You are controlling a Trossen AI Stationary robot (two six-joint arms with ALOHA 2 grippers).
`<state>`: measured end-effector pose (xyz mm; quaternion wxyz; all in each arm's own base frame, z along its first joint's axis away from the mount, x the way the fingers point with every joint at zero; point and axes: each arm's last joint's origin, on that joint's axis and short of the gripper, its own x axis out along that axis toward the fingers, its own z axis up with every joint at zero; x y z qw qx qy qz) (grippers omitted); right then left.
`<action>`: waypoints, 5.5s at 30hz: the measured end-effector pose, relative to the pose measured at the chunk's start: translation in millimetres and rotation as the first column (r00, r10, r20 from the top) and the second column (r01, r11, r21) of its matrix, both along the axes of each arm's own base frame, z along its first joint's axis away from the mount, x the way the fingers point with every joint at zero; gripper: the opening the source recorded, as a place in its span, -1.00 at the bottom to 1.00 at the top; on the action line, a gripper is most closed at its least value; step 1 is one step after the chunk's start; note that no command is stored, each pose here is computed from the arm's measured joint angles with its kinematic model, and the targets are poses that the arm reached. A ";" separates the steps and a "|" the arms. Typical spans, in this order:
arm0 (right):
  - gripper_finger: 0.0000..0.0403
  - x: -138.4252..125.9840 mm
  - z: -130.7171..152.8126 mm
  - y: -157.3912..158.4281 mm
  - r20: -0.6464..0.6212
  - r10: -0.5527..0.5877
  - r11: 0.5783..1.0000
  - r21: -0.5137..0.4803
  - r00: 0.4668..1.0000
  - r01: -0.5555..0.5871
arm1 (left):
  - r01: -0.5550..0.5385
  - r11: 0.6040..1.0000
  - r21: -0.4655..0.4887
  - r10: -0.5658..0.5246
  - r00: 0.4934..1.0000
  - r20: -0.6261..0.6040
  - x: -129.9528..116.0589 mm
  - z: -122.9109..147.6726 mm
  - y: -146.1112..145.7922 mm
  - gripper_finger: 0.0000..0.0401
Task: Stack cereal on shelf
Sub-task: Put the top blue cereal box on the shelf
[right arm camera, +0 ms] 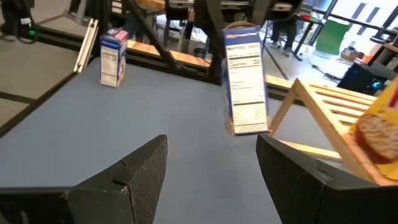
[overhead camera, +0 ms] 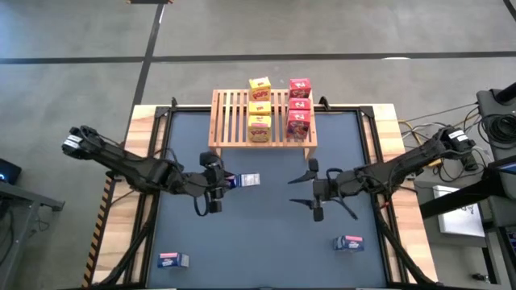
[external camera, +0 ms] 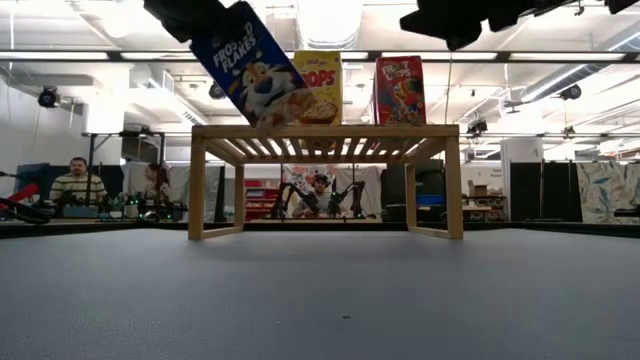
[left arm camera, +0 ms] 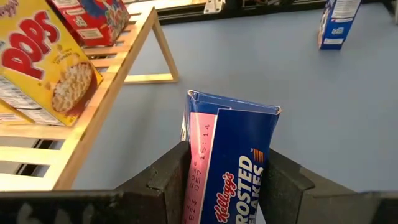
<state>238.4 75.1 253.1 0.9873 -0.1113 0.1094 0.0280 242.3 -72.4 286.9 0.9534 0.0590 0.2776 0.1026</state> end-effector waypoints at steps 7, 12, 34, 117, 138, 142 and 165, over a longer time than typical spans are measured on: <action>0.18 16.7 -16.3 7.4 -0.034 0.048 0.999 0.000 0.998 -0.048 | 0.005 1.000 -0.001 -0.005 0.999 0.039 17.2 -8.4 -7.0 -0.29; 0.18 26.0 -20.3 10.6 -0.054 0.044 0.999 -0.008 0.998 -0.045 | 0.033 0.999 0.013 -0.034 0.999 0.038 27.7 -16.9 -12.9 -0.29; 0.18 35.7 -21.9 9.4 -0.035 -0.109 0.994 0.016 0.993 0.110 | 0.044 0.999 0.030 -0.046 0.994 0.096 48.8 -28.4 -19.4 -0.29; -0.10 62.3 -24.3 2.7 -0.014 -0.135 0.991 -0.011 0.991 0.135 | 0.102 0.992 -0.071 -0.069 0.929 0.363 -24.5 -19.9 -12.4 0.51; -0.10 61.4 -7.8 3.7 0.107 -0.087 0.996 0.041 0.990 0.083 | 0.070 0.998 0.003 -0.059 0.812 0.581 -30.8 -53.4 -2.1 0.43; -0.10 61.6 -5.7 3.8 0.128 -0.086 0.996 0.043 0.988 0.081 | 0.048 0.999 -0.004 -0.037 0.824 0.566 -21.8 -56.0 -0.4 0.43; -0.10 62.7 1.5 1.1 0.198 -0.098 0.995 0.033 0.975 0.093 | 0.097 0.995 -0.017 -0.073 0.843 0.532 -1.1 -58.8 -1.3 0.43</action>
